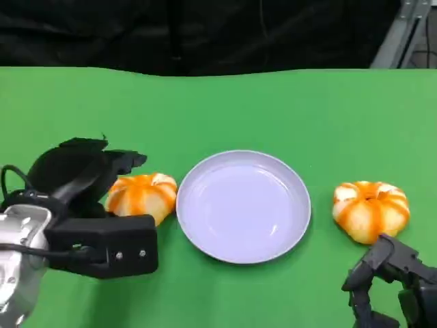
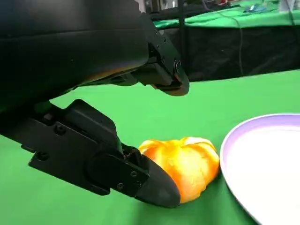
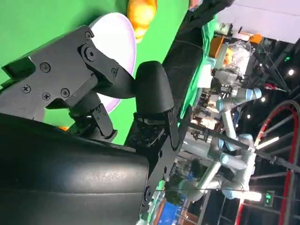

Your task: Grasp the bread from the table and place it into the plate.

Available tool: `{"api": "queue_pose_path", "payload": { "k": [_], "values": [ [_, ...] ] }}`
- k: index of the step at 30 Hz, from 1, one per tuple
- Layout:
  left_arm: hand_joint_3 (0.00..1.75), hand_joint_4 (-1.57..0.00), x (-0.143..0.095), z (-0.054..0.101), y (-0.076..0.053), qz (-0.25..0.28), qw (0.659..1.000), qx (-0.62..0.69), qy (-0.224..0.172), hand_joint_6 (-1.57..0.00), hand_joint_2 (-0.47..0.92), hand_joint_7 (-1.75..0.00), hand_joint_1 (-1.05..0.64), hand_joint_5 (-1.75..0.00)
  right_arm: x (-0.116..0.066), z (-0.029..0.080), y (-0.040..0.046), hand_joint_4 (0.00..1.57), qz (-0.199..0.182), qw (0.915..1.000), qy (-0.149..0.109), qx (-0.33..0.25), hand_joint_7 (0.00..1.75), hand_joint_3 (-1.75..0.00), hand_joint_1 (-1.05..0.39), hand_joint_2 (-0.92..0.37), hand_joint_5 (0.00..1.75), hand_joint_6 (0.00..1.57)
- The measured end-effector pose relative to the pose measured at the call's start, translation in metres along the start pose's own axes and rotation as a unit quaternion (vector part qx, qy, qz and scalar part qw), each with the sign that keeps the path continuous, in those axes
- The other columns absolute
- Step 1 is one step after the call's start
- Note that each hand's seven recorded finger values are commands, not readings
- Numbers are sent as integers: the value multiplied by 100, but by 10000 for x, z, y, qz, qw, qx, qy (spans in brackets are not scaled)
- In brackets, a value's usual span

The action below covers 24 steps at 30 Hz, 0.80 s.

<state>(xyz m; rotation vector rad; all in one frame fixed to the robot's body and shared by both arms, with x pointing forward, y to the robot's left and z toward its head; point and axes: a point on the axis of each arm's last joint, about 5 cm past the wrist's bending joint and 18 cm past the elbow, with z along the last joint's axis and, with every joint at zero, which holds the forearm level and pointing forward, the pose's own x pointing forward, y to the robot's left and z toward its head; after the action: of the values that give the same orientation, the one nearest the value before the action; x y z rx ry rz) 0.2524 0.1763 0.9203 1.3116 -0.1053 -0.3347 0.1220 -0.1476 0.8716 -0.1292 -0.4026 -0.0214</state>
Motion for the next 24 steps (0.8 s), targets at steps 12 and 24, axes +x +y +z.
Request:
{"api": "queue_pose_path", "payload": {
  "k": [12, 24],
  "values": [
    [1, -24, 160, 33, -278, -493, 9986, -104, 157, -47, 90, 0, -101, -4, 15, 25, 17, 82, -31, 10000, 59, -6, 152, -117, -11, -53, 175, 75],
    [1, -29, 193, 93, -384, -510, 9984, -209, 102, -50, 92, -1, -97, -3, 15, 27, 30, 82, -57, 10000, 57, -35, 152, -117, -11, -53, 175, 75]
  ]
}}
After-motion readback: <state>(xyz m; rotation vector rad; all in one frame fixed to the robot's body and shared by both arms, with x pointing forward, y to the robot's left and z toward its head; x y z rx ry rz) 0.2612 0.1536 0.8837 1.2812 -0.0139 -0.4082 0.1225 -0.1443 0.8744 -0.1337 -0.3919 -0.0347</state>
